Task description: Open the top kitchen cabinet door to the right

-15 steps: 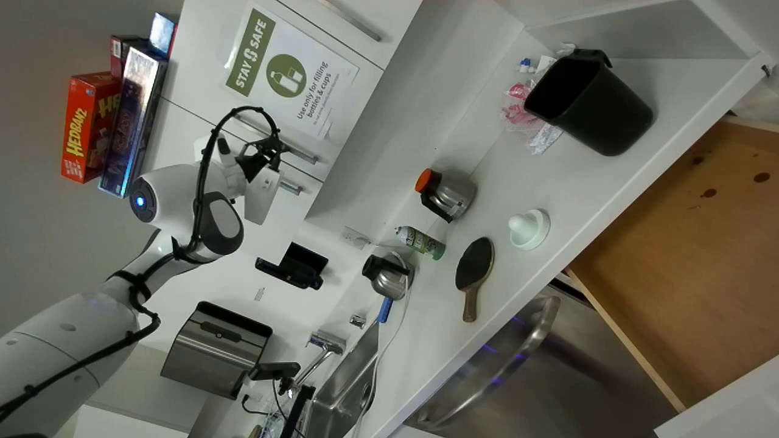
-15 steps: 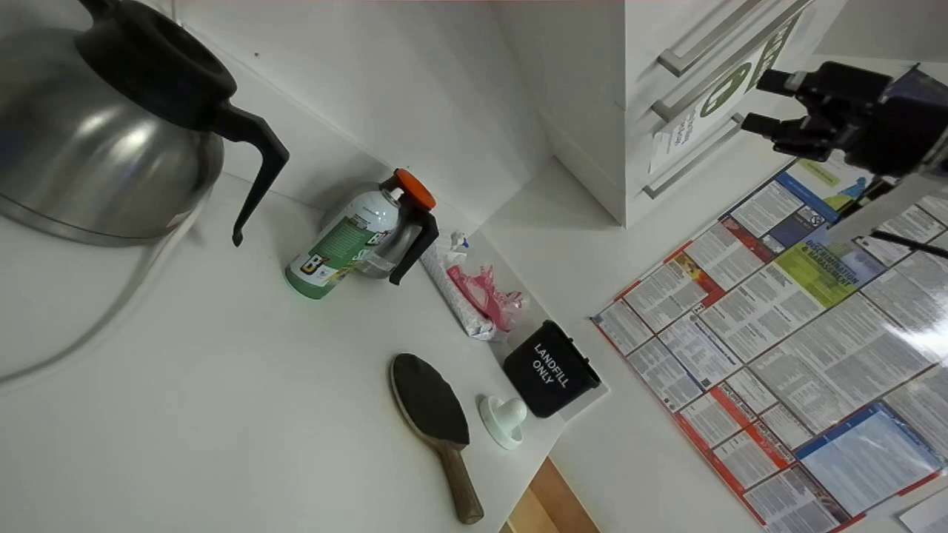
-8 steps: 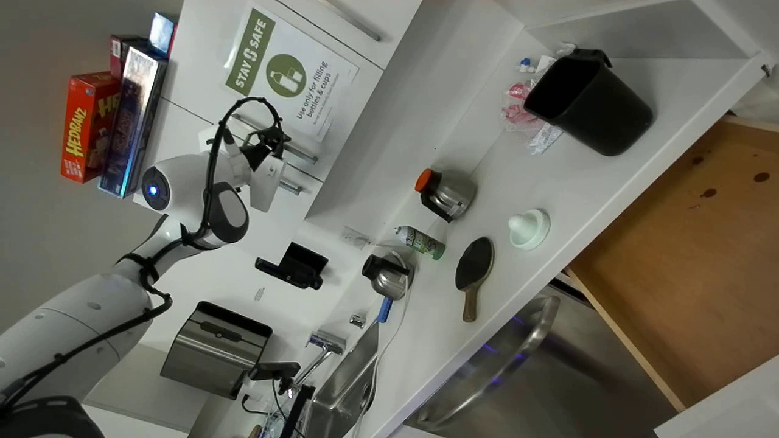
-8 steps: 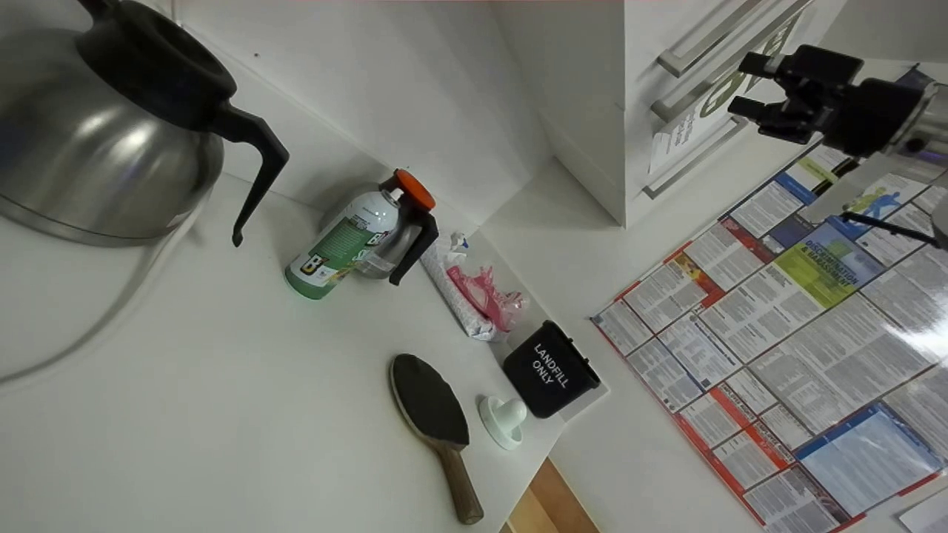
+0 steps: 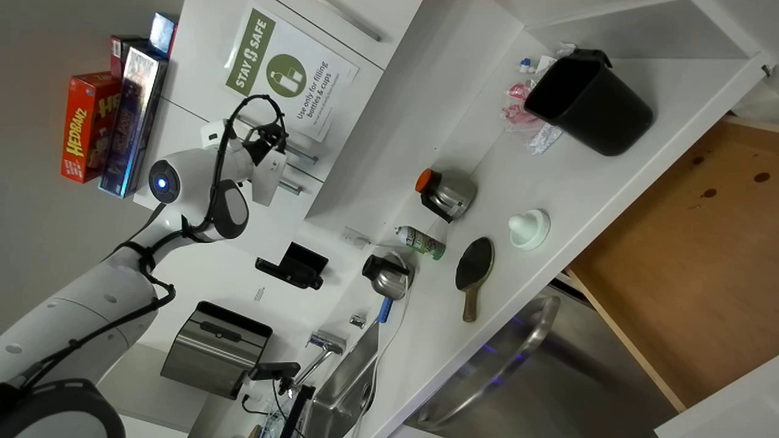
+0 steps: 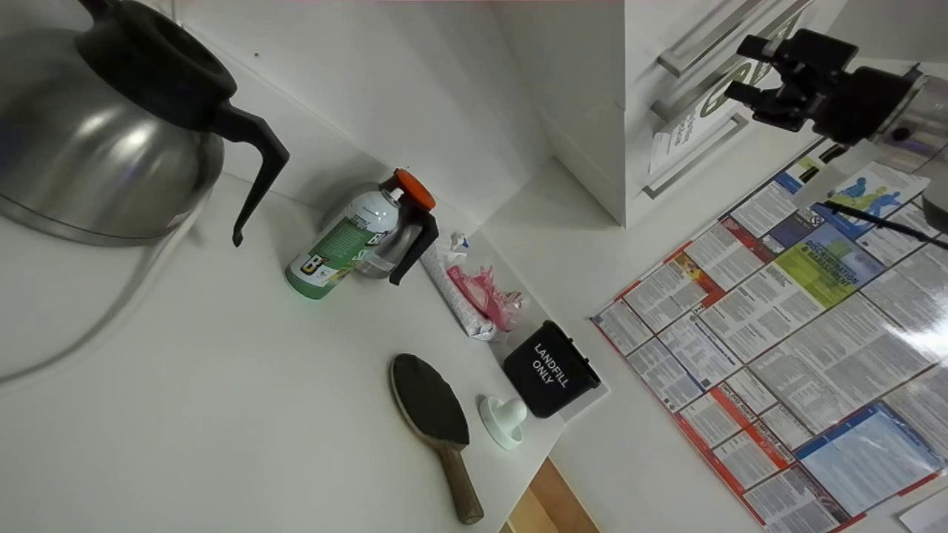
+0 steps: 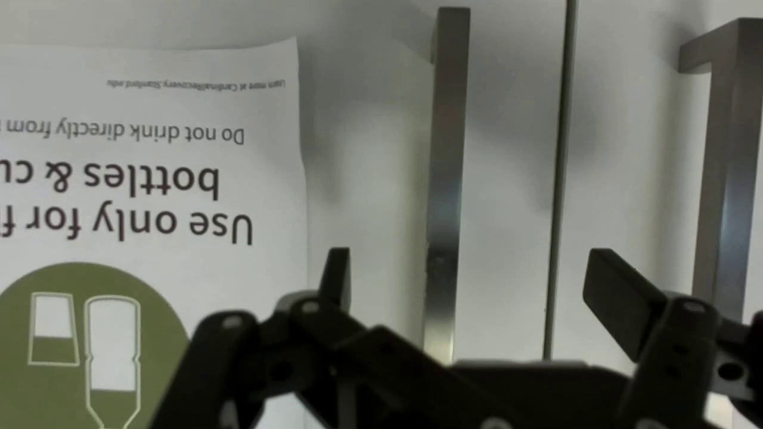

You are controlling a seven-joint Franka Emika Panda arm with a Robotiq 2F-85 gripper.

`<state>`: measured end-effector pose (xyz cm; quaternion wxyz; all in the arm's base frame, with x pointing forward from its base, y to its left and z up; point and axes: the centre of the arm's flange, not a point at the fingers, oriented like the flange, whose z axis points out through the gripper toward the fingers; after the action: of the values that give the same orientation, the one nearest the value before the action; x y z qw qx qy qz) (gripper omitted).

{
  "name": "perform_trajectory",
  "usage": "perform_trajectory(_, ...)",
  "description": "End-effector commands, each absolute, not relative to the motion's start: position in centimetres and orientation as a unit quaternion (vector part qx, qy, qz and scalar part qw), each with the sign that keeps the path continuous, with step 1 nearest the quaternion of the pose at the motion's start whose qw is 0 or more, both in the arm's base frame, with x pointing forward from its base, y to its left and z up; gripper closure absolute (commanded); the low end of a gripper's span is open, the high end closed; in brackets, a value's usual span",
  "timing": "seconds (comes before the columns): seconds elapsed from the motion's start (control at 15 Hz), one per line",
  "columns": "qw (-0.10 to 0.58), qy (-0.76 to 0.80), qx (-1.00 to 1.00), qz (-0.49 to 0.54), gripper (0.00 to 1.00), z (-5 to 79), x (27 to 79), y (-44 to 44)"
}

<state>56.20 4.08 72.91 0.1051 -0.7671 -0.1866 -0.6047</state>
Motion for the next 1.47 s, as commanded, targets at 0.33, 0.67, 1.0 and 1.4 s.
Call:
perform_trajectory(0.33,0.102,-0.182,-0.751,-0.626,0.26,72.3,59.4,2.8)
perform_trajectory(0.67,0.108,-0.185,-0.745,-0.632,0.66,72.1,59.7,3.1)
perform_trajectory(1.0,0.113,-0.189,-0.742,-0.633,1.00,71.9,59.6,3.4)
perform_trajectory(1.4,0.125,-0.180,-0.746,-0.629,0.96,71.7,56.4,1.3)
